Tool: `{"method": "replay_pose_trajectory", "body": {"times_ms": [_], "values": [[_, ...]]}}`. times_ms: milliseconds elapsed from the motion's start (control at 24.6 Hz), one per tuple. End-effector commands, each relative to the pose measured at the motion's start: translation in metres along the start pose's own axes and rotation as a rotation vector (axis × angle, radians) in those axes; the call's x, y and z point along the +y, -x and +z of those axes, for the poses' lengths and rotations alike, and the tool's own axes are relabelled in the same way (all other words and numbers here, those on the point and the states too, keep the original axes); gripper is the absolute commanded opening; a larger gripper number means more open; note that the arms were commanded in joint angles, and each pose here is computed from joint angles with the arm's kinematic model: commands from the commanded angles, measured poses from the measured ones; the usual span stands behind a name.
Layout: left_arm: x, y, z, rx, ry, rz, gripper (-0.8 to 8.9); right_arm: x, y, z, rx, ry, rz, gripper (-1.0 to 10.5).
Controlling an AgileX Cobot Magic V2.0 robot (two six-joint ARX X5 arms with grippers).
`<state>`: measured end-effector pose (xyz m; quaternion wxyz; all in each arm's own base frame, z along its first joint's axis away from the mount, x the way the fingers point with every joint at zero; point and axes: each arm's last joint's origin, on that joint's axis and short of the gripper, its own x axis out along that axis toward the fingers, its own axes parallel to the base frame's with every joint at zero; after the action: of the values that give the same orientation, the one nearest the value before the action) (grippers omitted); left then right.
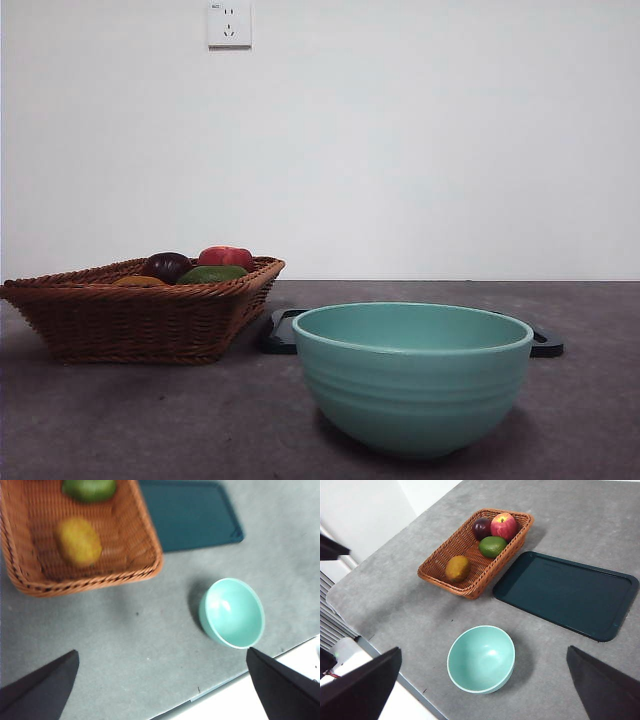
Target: Pick up the wifruite, put it on the bowl, pick up the plate, put it on desk
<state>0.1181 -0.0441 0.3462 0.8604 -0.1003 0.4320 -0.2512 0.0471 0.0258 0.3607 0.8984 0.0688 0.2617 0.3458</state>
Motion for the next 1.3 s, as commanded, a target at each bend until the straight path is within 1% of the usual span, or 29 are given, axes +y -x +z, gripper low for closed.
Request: {"method": "replay_pose_trajectory", "body": {"times_ms": [41, 163, 284, 366, 528, 691, 975, 1178, 1300], "values": [[0.0, -0.013, 0.02, 0.039, 0.023, 0.003, 5.57, 0.002, 0.003, 0.004, -0.019, 0.015, 0.009, 5.9], [0.004, -0.03, 0.039, 0.097, 0.047, 0.02, 5.51, 0.002, 0.003, 0.004, -0.019, 0.015, 0.009, 5.9], [0.008, -0.048, 0.057, 0.142, 0.065, 0.074, 5.17, 0.002, 0.003, 0.004, -0.019, 0.015, 0.009, 5.9], [0.009, -0.06, 0.068, 0.175, 0.069, 0.111, 5.16, 0.002, 0.003, 0.004, -0.019, 0.015, 0.009, 5.9], [0.013, -0.094, 0.094, 0.245, 0.06, 0.2, 5.17, 0.002, 0.003, 0.004, -0.019, 0.015, 0.009, 5.9], [0.015, -0.129, 0.109, 0.292, 0.036, 0.276, 5.17, 0.002, 0.003, 0.004, -0.019, 0.015, 0.009, 5.9], [0.023, -0.182, 0.117, 0.323, 0.001, 0.365, 5.18, 0.002, 0.003, 0.004, -0.018, 0.015, 0.009, 5.9], [0.033, -0.212, 0.115, 0.363, 0.006, 0.375, 5.18, 0.002, 0.003, 0.004, -0.018, 0.015, 0.009, 5.9], [0.039, -0.226, 0.113, 0.376, 0.002, 0.406, 5.18, 0.002, 0.003, 0.004, -0.018, 0.015, 0.009, 5.9]]}}
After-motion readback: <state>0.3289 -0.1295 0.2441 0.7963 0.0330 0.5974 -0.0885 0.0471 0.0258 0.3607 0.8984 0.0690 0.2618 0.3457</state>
